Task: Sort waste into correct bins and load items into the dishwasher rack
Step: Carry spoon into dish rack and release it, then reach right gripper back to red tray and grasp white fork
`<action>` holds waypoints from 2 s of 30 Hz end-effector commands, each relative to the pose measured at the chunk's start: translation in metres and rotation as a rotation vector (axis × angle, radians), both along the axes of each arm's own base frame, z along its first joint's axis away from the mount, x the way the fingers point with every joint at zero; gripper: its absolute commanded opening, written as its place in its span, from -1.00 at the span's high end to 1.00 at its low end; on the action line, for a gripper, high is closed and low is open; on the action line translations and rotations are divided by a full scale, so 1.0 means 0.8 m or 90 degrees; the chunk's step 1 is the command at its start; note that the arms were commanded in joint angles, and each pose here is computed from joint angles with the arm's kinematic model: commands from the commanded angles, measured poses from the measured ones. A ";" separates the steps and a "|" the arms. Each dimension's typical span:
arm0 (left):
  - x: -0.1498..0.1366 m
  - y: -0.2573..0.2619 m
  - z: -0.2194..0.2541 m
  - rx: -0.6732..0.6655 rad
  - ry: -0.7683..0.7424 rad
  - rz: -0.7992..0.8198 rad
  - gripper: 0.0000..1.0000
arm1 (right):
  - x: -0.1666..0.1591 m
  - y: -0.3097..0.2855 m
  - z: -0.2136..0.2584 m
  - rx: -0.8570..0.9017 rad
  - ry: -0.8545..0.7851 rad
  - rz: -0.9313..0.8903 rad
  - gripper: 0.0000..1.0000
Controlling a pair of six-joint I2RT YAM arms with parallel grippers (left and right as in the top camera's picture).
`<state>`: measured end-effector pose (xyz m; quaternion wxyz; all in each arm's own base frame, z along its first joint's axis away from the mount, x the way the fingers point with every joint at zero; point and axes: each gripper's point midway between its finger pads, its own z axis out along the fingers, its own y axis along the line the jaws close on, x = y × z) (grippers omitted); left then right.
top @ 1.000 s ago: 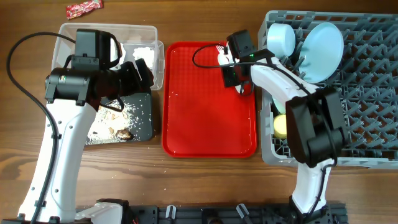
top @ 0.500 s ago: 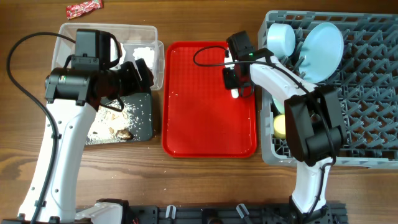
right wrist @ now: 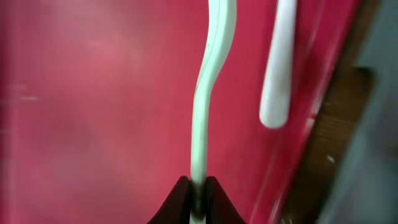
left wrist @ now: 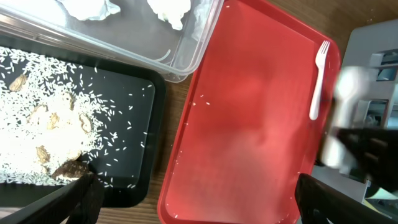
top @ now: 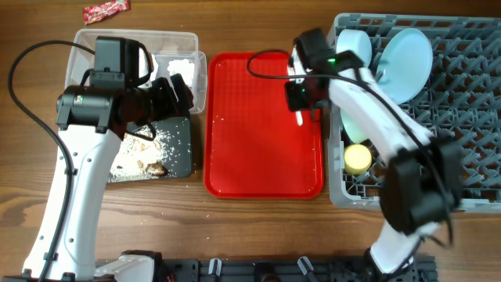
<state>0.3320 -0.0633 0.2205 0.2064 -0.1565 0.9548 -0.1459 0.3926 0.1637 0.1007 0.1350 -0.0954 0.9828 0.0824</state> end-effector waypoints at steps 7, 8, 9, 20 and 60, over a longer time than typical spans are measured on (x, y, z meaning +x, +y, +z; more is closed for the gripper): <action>0.003 0.003 0.006 0.004 -0.012 0.002 -1.00 | -0.063 -0.125 0.199 -0.008 -0.175 -0.269 0.91; 0.003 0.003 0.006 0.004 -0.012 0.002 -1.00 | -0.074 -0.152 0.205 -0.024 -0.175 -0.330 0.92; 0.003 0.003 0.006 0.004 -0.012 0.002 -1.00 | -0.087 -0.184 0.209 -0.040 -0.171 -0.408 0.91; 0.003 0.003 0.006 0.004 -0.012 0.002 -1.00 | -0.122 -0.287 0.123 -0.059 -0.031 -0.661 0.91; 0.003 0.003 0.006 0.004 -0.012 0.002 -1.00 | 0.071 -0.047 0.076 -0.027 -0.218 -0.179 -0.57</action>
